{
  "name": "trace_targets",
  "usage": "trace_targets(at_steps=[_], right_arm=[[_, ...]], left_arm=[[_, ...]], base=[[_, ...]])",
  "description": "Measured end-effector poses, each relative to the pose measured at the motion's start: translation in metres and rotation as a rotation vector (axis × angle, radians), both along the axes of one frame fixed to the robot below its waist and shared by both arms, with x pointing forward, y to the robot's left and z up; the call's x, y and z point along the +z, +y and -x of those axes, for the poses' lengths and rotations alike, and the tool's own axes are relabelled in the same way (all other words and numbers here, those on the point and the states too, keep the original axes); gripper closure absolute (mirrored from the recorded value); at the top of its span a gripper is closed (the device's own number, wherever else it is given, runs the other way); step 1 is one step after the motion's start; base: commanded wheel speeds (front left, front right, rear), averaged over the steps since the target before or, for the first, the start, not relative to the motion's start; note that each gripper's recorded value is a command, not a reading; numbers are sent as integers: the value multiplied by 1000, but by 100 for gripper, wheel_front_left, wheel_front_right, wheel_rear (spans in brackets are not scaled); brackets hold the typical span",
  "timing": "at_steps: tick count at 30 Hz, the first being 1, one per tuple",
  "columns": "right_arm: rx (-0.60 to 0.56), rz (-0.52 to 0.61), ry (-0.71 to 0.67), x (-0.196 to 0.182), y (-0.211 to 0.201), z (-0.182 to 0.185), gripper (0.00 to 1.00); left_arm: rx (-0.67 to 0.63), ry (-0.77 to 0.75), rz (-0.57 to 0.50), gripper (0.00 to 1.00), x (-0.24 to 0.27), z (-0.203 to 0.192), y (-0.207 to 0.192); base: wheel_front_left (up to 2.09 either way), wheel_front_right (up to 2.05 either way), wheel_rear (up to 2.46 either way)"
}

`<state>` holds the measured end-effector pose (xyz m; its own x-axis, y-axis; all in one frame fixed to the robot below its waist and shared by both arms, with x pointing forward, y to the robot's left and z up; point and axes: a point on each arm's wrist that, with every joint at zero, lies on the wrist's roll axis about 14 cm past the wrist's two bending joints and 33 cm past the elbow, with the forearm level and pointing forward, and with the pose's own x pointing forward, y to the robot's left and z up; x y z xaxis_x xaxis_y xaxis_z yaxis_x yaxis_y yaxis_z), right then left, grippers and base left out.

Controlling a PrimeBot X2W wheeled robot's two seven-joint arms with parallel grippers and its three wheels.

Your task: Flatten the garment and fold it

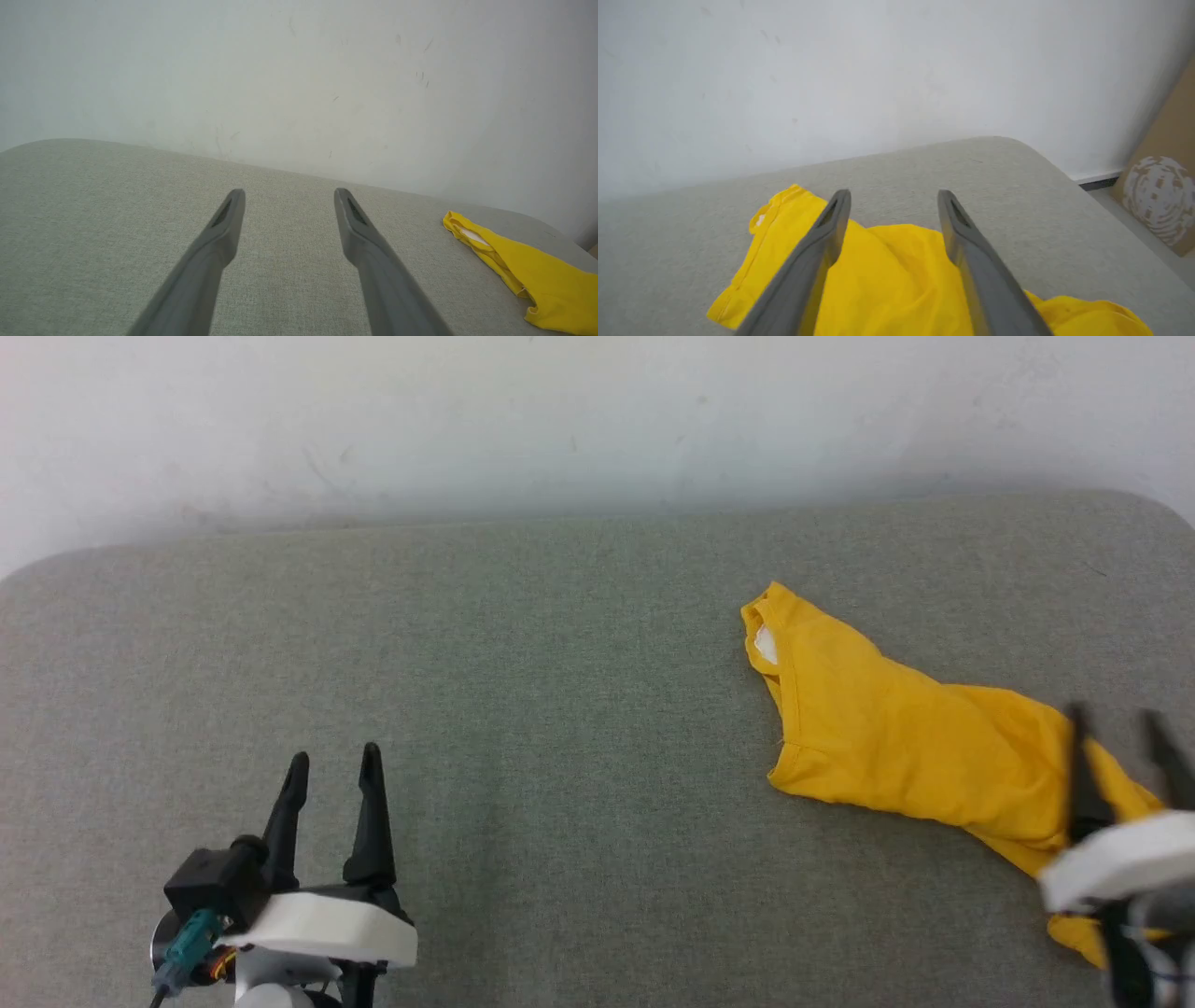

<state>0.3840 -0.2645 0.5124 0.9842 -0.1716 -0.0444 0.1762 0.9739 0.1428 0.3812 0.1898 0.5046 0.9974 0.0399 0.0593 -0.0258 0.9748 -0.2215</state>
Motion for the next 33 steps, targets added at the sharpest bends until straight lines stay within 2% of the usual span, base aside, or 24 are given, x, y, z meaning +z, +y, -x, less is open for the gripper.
trace_targets(at_steps=[5, 8, 11, 16, 17, 18, 19, 20, 23, 27, 30, 33], right_arm=[[368, 63, 286, -41, 94, -19, 0], [531, 109, 444, -68, 129, -16, 0], [606, 149, 542, -86, 139, -18, 0], [640, 187, 702, -121, 136, -23, 0], [650, 183, 742, -129, 137, -20, 8], [657, 189, 767, -134, 137, -20, 49], [664, 185, 788, -136, 138, -21, 70], [670, 166, 799, -137, 140, -23, 100], [678, 143, 759, -130, 145, -32, 100], [729, 58, 562, -99, 179, -41, 100], [812, -1, 410, -63, 219, -39, 100], [930, -15, 353, -43, 259, -19, 100]], left_arm=[[4, -2, 6, 0, 0, -2, 1], [7, 0, 15, 0, -1, -4, 1], [9, -2, 28, 0, -1, -7, 0], [19, 17, 42, 0, -9, -10, 1], [21, 23, 44, 0, -11, -10, 1], [21, 26, 45, 0, -12, -10, 1], [23, 29, 44, 0, -13, -10, 2], [26, 31, 43, 0, -14, -10, 3], [33, 34, 45, 0, -15, -9, 5], [32, 23, 42, 0, -11, -7, 6], [30, 9, 41, 0, -7, -6, 6], [26, -8, 36, 0, -1, -5, 5]], base=[[0, 0, 0], [0, 0, 0], [0, 0, 0], [0, 0, 0], [0, 0, 0], [0, 0, 0], [0, 0, 0], [0, 0, 0], [0, 0, 0], [0, 0, 0], [0, 0, 0], [0, 0, 0]])
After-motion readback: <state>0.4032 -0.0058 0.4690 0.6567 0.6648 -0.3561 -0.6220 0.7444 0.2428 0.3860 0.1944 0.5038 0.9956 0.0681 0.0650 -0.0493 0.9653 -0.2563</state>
